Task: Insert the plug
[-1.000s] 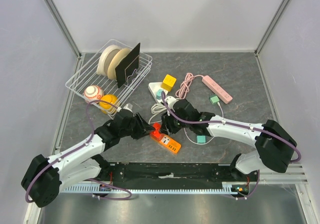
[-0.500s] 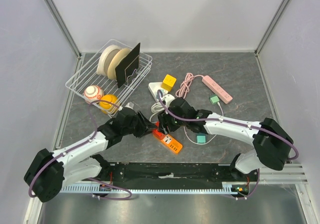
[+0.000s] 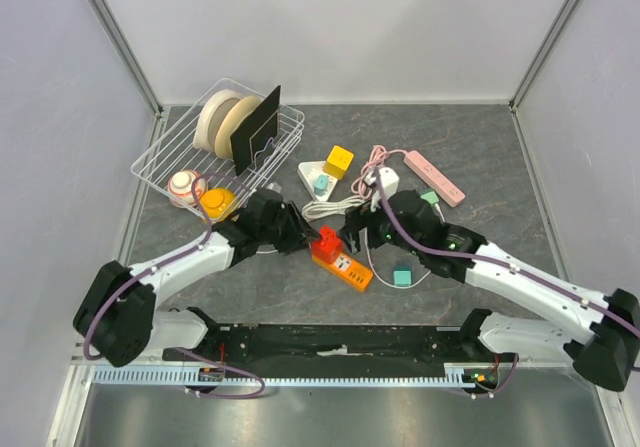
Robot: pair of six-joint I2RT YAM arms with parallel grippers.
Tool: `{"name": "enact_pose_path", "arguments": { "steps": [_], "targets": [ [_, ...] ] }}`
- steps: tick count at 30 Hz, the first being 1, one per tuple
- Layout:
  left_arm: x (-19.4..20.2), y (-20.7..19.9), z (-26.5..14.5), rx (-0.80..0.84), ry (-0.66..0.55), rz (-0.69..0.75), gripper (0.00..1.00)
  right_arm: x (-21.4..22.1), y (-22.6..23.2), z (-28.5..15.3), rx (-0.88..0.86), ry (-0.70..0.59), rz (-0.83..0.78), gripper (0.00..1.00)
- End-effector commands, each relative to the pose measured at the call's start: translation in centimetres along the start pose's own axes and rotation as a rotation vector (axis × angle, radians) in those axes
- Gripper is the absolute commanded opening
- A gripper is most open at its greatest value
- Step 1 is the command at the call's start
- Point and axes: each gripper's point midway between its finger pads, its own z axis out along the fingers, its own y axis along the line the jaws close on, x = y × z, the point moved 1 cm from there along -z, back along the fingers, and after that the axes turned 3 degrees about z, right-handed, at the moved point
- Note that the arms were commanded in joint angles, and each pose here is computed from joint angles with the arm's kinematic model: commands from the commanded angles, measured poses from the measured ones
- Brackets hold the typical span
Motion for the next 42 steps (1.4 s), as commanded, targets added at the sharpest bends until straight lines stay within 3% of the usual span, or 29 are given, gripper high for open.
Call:
{"name": "enact_pose_path", "arguments": {
  "steps": [1,7,11,13,16,20,24,30,35,42],
  "targets": [
    [-2.5,2.2,0.2,-0.151,-0.055,0.143,0.54,0.7,-4.1,-1.2,0.151,-0.006,0.028,0.92],
    [-3.9,0.0,-3.6,-0.105,-0.175,0.231,0.61,6.0,-3.2,-1.4,0.037,0.167,0.023,0.91],
    [-2.9,-1.0,-4.6,-0.064,-0.18,0.272,0.62,10.3,-3.7,-0.9,0.023,0.288,0.027,0.87],
    [-2.7,-1.6,-4.3,-0.059,-0.173,0.297,0.62,10.6,-3.7,-0.2,0.013,0.279,0.029,0.86],
    [-2.0,-2.9,-3.3,-0.062,-0.143,0.353,0.56,11.2,-3.8,0.5,0.015,0.283,0.044,0.8],
    [-0.6,-3.8,-1.5,-0.093,-0.088,0.423,0.38,11.2,-4.2,0.9,0.039,0.259,0.059,0.75],
    [-0.5,-4.9,-0.8,-0.125,-0.091,0.492,0.36,11.6,-4.5,0.9,0.046,0.262,0.064,0.74],
    [0.4,-3.0,0.8,-0.255,-0.042,0.552,0.27,12.3,-4.6,1.1,0.044,0.272,0.07,0.72],
    [3.5,-0.9,1.5,-0.393,0.048,0.647,0.25,12.9,-4.8,1.2,0.046,0.281,0.076,0.71],
    [6.9,3.4,2.2,-0.574,0.164,0.668,0.21,12.4,-5.2,0.9,0.057,0.254,0.104,0.7]
  ]
}}
